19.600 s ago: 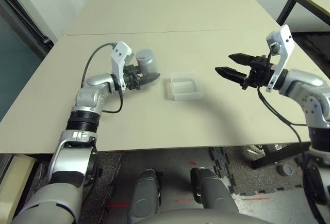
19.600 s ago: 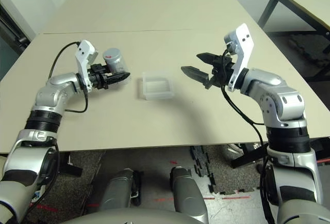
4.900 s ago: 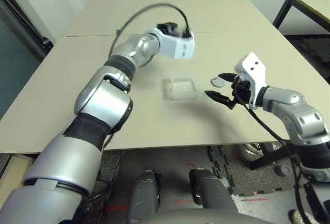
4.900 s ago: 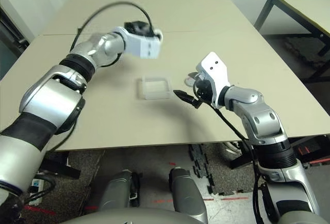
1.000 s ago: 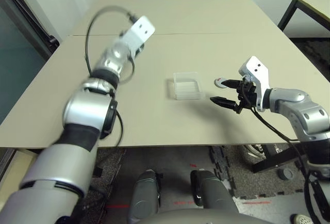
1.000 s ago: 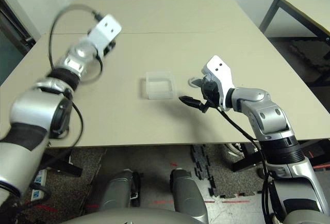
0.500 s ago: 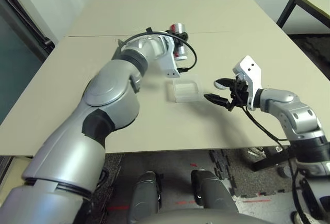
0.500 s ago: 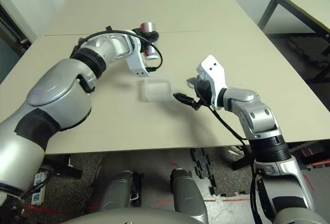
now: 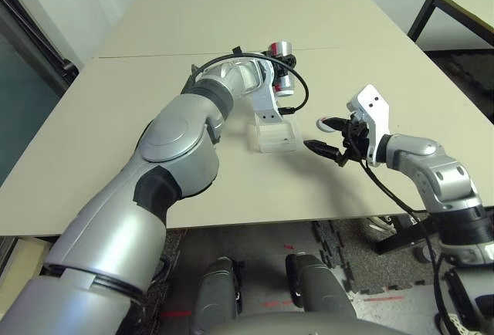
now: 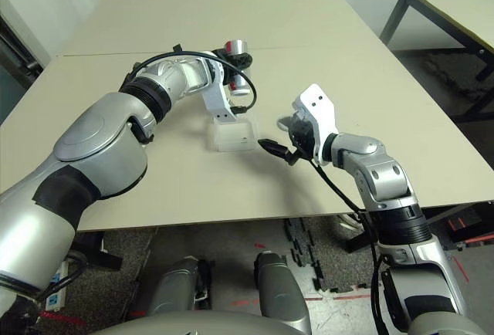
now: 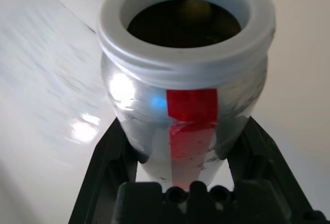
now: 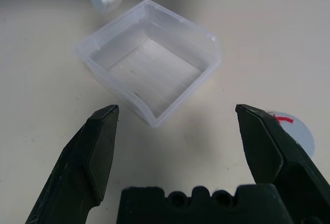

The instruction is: Pour the medicine from the bottle into the box.

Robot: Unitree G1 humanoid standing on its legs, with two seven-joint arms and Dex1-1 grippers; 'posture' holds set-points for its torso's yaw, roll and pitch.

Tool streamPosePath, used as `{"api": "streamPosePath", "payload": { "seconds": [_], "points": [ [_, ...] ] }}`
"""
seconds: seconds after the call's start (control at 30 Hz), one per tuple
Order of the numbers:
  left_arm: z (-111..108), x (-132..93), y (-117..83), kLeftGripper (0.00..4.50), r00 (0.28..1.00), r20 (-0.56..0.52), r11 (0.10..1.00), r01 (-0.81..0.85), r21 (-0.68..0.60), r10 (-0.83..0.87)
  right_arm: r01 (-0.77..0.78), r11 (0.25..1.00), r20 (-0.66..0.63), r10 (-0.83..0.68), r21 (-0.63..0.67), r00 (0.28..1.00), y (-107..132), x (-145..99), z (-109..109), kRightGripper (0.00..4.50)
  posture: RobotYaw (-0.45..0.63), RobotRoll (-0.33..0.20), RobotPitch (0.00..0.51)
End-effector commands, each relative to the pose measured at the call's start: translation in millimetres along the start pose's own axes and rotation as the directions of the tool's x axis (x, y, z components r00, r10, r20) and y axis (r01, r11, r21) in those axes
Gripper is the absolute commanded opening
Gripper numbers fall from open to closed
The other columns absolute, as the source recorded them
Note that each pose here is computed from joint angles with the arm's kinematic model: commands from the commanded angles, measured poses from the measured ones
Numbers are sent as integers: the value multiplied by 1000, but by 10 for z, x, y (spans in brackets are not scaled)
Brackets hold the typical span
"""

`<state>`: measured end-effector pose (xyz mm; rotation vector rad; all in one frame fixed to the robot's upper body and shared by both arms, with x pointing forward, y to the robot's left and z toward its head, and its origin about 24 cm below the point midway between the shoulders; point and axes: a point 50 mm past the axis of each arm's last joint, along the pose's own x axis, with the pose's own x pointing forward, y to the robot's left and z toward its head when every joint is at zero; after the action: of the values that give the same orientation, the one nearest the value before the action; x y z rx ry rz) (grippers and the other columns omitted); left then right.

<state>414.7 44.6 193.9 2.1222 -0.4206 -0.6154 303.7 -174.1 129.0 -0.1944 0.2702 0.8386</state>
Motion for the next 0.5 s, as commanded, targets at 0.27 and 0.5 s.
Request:
{"api": "streamPosePath", "payload": {
  "seconds": [0.27, 0.5],
  "points": [
    [-702, -311, -394, 2544, 950, -312, -38, -312, -949, 4, -50, 999, -29, 49, -17, 998, -5, 25, 5, 4500, -87, 0, 68],
    [-720, -430, -921, 2544, 892, -432, -546, -430, -719, -134, -83, 996, -48, 82, -20, 996, -38, 84, 4, 4500, -43, 0, 75]
  ]
}}
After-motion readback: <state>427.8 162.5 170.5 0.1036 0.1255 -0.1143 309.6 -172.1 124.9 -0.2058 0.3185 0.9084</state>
